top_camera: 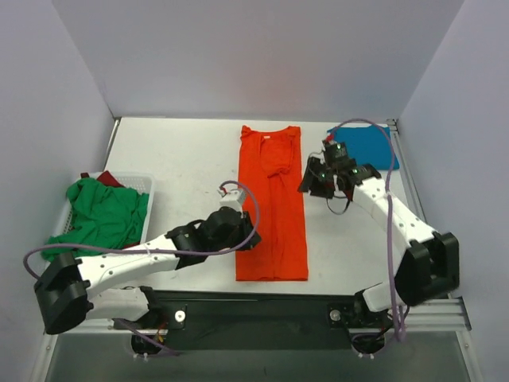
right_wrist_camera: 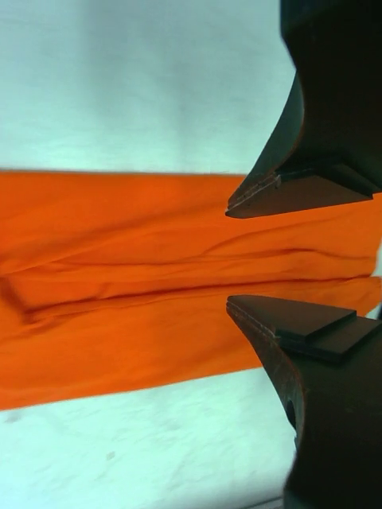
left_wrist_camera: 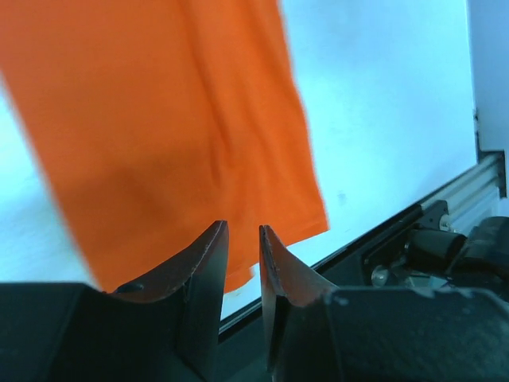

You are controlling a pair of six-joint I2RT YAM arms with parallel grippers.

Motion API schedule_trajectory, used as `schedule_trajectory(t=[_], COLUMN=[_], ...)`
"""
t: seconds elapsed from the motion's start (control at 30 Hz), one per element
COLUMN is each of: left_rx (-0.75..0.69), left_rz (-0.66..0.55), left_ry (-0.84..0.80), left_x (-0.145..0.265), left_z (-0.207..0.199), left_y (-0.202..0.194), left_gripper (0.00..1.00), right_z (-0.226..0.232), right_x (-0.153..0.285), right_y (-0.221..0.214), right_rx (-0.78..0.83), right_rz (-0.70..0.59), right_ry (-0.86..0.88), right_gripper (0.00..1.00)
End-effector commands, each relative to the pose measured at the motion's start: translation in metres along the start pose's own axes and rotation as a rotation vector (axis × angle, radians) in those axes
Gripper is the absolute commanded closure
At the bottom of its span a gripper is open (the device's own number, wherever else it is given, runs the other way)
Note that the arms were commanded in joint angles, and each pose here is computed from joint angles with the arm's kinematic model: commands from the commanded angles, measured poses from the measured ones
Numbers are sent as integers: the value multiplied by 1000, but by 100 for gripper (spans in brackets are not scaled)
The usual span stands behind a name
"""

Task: Fold and stack the t-shirts
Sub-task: Rotate the tshirt 90 degrees, then grab the bottom of the folded rectangular tshirt with both arms

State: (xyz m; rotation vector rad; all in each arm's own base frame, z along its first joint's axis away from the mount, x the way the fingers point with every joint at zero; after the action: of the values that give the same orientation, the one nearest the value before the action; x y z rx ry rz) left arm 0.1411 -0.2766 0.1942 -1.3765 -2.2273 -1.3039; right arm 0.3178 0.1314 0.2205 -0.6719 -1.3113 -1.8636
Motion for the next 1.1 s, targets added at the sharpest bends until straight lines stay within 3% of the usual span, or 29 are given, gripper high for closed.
schedule_trajectory(t=[0.0,0.03,0.07,0.13,0.37,0.73,1.07], left_rx=[79,93,114,125,116,130,122], left_rz=[13,-4,-2,14,71,137,165], left_ry=[190,167,169,156,39,-4,29], left_x=[20,31,36,44,45,34,24], left_z=[57,61,66,79,88,98,106], left_y=[-26,-28,-32,-44,-68,-89,-99], left_gripper=[66,65,63,59,52,49,47], right_z=[-13,-24,-24,-39,-58,-60,-68], right_x=[27,24,38,37,45,40,34], right_y=[-62,-95,-103,-140,-216,-261,-274], right_rx=[-37,-24,-13,-21,-44,-25,-49], right_rz=[23,76,38,95,135,238,245], right_ry=[-43,-61,-31,-58,-34,-33,-64], right_gripper=[57,57,57,57,59,59,60])
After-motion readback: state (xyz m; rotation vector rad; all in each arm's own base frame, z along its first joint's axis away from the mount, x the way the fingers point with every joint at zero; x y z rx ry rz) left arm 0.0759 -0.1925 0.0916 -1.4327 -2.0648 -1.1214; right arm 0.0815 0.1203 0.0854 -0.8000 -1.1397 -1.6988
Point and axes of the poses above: each gripper's point midway between its finger pads, its own x axis back along the fingers, its own z axis along the line the jaws close on, y = z × x, the point moved 9 cm from there along x, back along the fingers, and after that the axes turned 3 degrees about x, right-handed, at the moved point
